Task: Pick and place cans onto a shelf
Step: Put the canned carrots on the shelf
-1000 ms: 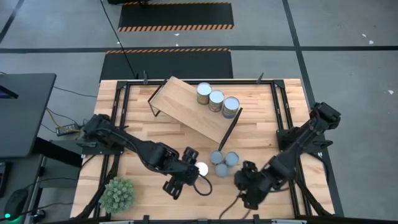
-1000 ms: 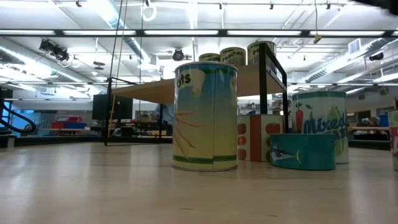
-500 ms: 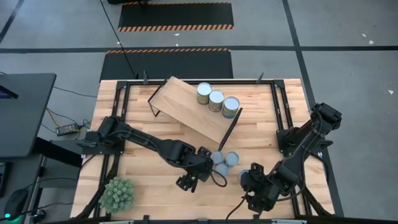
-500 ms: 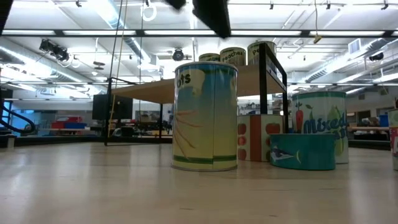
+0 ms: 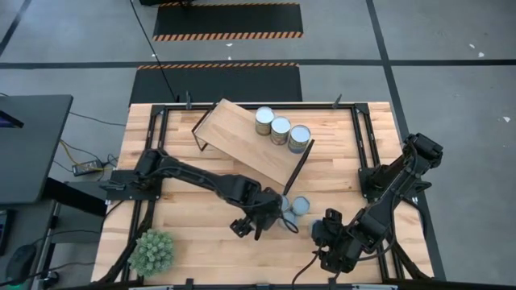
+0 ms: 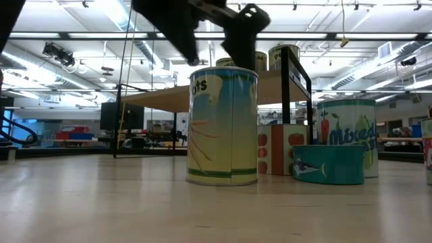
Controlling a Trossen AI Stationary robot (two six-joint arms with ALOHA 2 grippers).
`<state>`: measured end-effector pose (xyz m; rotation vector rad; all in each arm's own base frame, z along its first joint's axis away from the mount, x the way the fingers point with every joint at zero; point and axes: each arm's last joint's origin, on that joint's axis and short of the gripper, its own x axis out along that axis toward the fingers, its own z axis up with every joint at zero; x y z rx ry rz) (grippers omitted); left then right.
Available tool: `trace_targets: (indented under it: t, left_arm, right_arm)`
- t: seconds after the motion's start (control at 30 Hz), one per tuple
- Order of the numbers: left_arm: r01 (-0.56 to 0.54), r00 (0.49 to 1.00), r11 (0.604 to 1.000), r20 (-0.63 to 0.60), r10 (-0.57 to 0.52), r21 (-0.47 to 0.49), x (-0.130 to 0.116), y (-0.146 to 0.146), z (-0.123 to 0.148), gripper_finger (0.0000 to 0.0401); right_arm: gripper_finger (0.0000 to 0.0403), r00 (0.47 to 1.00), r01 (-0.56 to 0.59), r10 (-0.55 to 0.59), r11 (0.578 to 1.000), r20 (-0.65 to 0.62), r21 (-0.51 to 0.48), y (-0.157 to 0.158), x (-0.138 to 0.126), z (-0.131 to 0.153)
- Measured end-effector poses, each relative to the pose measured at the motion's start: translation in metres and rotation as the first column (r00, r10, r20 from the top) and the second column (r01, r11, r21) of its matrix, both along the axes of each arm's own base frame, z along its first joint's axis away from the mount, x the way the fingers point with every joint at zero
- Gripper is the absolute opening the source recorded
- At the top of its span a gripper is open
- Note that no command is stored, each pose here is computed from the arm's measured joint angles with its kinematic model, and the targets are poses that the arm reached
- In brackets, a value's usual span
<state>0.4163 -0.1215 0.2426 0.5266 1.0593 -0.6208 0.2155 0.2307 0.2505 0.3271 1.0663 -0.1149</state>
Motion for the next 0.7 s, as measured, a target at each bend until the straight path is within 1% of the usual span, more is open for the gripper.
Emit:
trace_targets:
  t: [0.13,0.23,0.43,0.57,0.63,0.7]
  left_arm:
    - [0.016,1.000,0.999,-0.007,-0.016,-0.028,0.003,0.001,-0.004,0.0397]
    - [0.036,0.999,0.999,-0.029,-0.036,-0.015,0.003,0.001,-0.010,0.0397]
    - [0.057,0.998,0.998,-0.020,-0.056,0.009,0.006,0.000,-0.015,0.0397]
    - [0.089,0.996,0.995,-0.035,-0.087,0.039,0.007,0.000,-0.021,0.0397]
    - [0.094,0.994,0.994,-0.068,-0.091,0.054,0.005,0.001,-0.025,0.0397]
    - [0.095,0.994,0.994,-0.064,-0.092,0.054,0.007,0.001,-0.029,0.0396]
  right_arm:
    - [0.0309,1.000,0.015,-0.015,1.000,0.012,-0.007,-0.001,0.000,0.000]
    - [0.0309,1.000,0.019,-0.019,1.000,0.016,-0.008,-0.001,0.001,0.000]
    - [0.0309,1.000,0.019,-0.019,1.000,0.017,-0.011,-0.001,0.001,0.000]
    - [0.0309,1.000,0.018,-0.018,1.000,0.017,-0.012,-0.001,0.001,0.000]
    - [0.0309,1.000,0.018,-0.017,1.000,0.017,-0.013,-0.001,0.001,0.000]
    - [0.0309,1.000,0.017,-0.016,1.000,0.016,-0.014,-0.001,0.001,0.000]
